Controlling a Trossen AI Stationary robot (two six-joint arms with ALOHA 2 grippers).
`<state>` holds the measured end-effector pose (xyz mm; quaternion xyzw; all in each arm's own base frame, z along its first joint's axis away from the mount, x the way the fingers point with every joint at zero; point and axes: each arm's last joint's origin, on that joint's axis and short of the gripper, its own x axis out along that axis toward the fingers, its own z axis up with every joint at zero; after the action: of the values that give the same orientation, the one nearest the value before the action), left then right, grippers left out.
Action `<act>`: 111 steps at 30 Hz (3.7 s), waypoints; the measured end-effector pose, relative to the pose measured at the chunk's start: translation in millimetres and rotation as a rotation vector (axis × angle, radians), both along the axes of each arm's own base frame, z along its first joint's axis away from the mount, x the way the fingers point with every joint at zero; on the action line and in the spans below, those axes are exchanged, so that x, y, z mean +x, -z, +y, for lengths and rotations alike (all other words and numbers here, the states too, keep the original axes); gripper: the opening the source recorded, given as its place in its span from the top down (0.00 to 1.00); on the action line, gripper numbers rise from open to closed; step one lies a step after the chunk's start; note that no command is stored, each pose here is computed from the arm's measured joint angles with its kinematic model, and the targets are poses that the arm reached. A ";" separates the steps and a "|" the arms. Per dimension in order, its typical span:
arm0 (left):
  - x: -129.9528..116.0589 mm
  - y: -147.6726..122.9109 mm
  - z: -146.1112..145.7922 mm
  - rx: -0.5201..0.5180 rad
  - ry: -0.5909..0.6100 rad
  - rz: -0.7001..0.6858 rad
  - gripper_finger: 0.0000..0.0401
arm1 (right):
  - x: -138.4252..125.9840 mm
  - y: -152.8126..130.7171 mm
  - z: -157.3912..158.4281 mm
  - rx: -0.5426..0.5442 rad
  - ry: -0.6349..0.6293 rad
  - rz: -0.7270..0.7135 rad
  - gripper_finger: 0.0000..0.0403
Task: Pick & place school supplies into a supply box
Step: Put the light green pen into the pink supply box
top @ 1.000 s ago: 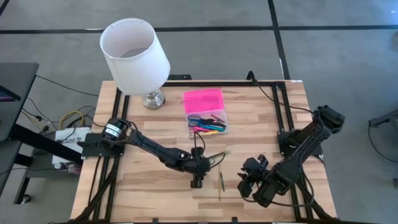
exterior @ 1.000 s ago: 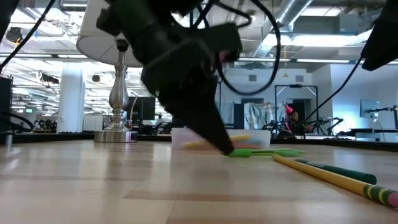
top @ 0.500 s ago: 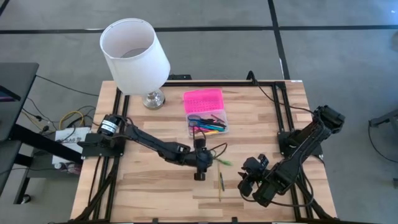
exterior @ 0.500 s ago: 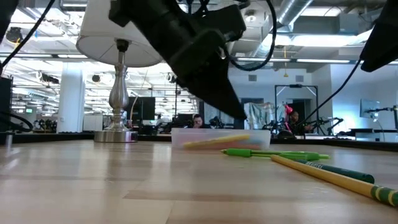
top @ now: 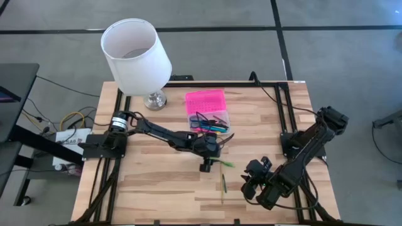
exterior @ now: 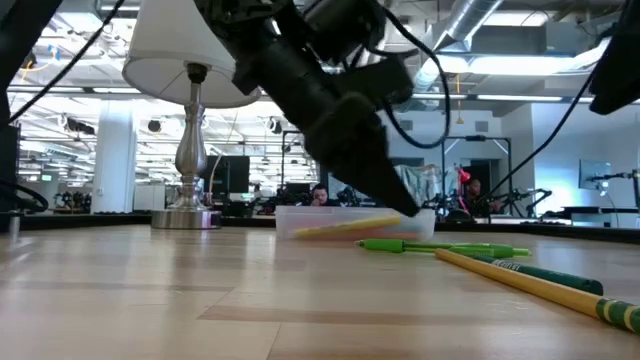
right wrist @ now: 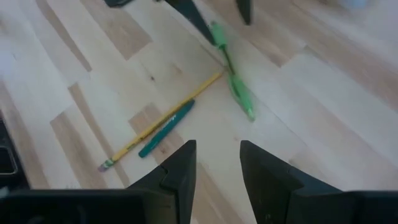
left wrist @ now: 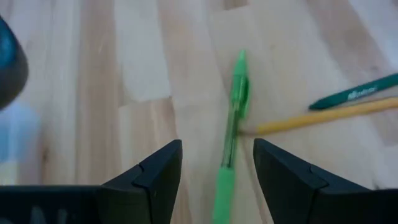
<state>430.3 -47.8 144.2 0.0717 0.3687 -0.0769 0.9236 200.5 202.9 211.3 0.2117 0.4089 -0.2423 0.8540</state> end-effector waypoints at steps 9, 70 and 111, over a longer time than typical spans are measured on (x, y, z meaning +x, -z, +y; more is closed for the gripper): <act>2.1 6.8 0.7 0.036 0.074 0.004 0.52 | -2.4 1.9 0.6 0.012 0.017 0.000 0.71; 18.6 16.8 -24.6 0.124 -0.003 0.279 0.72 | -13.4 2.5 4.9 -0.006 0.016 0.013 0.71; -5.3 1.9 -25.8 -0.228 -0.394 0.497 0.74 | -14.2 3.0 3.9 -0.010 0.014 0.033 0.71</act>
<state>425.0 -73.6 142.3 -0.1256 0.5786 0.0472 0.8045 186.3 206.8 208.3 0.2063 0.4201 -0.2537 0.8465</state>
